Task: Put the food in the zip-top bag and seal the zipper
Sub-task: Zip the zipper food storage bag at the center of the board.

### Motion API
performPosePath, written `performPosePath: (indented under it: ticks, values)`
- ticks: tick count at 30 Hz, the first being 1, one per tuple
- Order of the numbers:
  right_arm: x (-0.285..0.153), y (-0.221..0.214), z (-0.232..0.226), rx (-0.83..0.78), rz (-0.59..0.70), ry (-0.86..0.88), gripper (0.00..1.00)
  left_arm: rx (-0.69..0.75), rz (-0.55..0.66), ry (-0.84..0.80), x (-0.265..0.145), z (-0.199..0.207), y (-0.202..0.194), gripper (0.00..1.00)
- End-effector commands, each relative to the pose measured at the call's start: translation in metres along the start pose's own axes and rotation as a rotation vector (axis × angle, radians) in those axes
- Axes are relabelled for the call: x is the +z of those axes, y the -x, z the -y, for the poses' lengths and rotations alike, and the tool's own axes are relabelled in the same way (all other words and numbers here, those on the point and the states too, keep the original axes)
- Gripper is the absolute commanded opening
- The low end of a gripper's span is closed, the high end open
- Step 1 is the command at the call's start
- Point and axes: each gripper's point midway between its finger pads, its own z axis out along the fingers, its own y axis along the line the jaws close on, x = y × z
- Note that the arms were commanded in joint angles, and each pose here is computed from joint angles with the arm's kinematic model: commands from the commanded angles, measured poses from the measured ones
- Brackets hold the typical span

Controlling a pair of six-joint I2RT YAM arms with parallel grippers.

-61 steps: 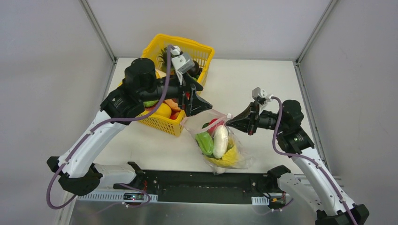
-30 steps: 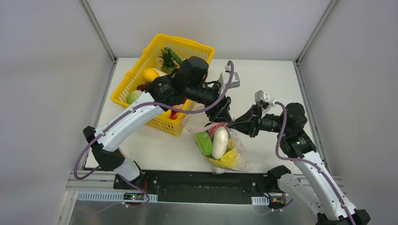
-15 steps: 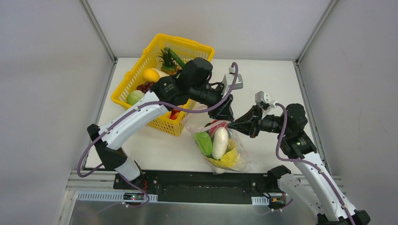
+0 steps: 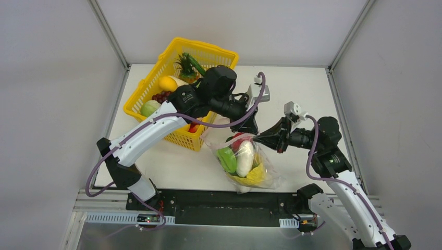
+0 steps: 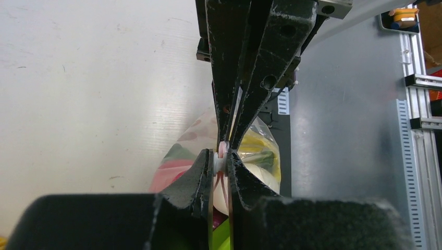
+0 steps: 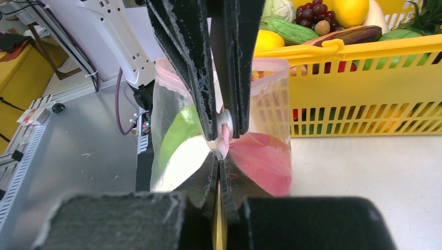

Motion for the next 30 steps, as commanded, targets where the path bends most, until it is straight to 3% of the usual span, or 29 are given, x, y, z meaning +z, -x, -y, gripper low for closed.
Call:
performPosePath:
  ticks: [1,16,21,23,30]
  values:
    - [-0.003,0.027,0.002,-0.1,0.088,-0.047,0.0,0.044,-0.051,0.026,-0.019,0.009,-0.012,0.0]
    - [-0.005,0.025,0.001,-0.095,0.094,-0.048,0.0,0.089,-0.075,0.152,-0.049,0.001,-0.034,0.0]
    - [-0.005,0.027,-0.012,-0.067,0.082,0.017,0.01,0.067,-0.006,0.111,-0.045,0.01,-0.016,0.0]
    - [-0.005,0.03,-0.019,-0.075,0.076,0.051,0.11,0.064,0.024,0.095,-0.044,0.013,-0.007,0.0]
    - [-0.002,0.039,-0.017,-0.07,0.073,0.05,0.11,0.055,0.08,0.012,-0.039,0.028,0.018,0.0]
